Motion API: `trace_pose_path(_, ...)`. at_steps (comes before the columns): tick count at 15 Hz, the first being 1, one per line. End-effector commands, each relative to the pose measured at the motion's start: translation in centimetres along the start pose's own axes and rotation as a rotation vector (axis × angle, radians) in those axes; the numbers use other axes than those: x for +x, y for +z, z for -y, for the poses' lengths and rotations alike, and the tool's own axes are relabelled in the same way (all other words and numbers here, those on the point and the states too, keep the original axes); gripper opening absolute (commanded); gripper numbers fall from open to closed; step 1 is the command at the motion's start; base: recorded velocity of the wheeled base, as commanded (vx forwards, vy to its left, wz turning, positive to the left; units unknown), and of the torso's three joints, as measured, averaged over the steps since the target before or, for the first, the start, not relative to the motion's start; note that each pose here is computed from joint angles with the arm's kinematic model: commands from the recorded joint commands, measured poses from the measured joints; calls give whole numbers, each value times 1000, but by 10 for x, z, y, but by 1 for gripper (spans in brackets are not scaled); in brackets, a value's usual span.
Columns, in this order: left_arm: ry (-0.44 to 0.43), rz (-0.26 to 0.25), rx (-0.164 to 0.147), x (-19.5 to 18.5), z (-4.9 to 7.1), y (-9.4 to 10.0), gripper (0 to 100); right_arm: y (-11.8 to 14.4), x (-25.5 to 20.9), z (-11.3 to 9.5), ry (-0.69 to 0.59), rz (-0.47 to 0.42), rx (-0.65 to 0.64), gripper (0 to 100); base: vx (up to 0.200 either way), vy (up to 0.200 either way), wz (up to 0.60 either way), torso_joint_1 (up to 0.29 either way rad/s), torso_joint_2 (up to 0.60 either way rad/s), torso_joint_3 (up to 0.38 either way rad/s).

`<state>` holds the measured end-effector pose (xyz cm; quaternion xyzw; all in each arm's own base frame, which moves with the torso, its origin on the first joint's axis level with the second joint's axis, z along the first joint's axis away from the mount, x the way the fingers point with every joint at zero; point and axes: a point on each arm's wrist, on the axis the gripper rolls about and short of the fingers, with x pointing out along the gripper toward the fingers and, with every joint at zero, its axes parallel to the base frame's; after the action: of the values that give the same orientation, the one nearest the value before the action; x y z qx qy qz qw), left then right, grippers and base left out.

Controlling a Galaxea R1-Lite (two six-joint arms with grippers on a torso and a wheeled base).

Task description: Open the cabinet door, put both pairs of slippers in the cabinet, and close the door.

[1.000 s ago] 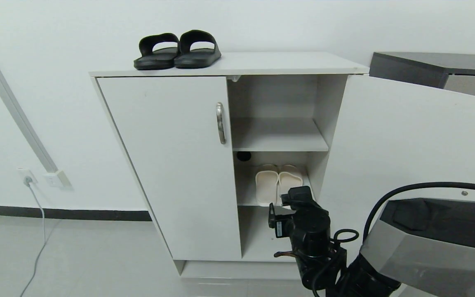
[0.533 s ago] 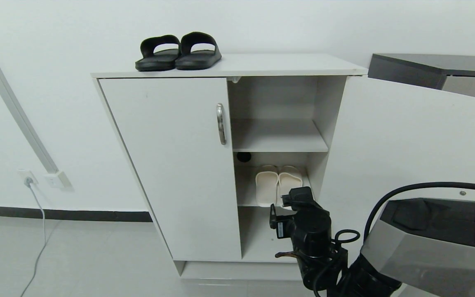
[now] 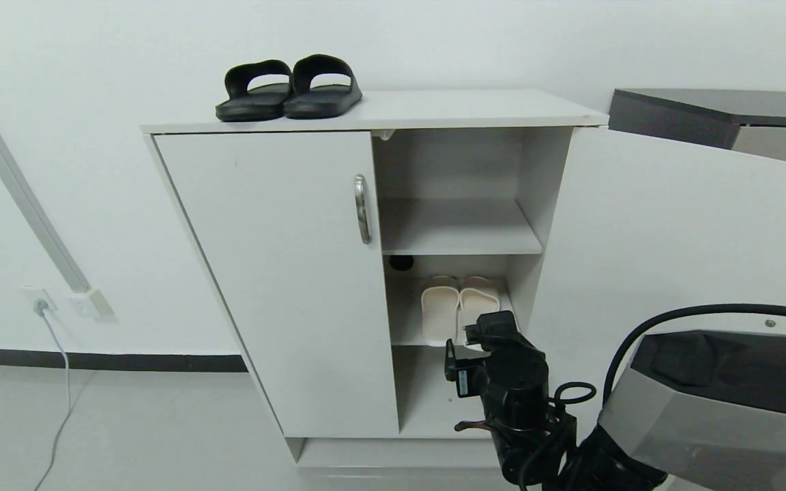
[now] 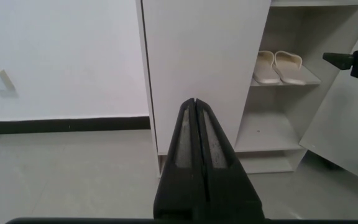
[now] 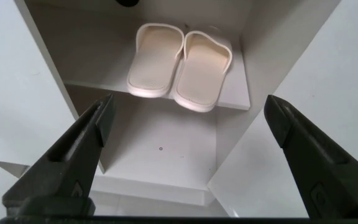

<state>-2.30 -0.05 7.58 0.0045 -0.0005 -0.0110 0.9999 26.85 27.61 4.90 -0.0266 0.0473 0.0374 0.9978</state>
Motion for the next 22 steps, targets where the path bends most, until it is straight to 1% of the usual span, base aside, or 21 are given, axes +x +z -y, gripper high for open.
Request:
trace_pose_path(1, 0, -1, 0, 0, 0, 0, 0, -1, 0, 0, 1, -3, -3, 100, 0, 200, 0, 12, 2, -2)
trace_pose_path(18, 0, -1, -1, 0, 0, 0, 0, -1, 0, 2, -3, 3, 4, 100, 0, 200, 0, 3, 2, 3)
trace_pose_path(22, 0, -1, -1, 0, 0, 0, 0, 3, 1, 3, 1, 35, 15, 100, 0, 0, 0, 0, 0, 0)
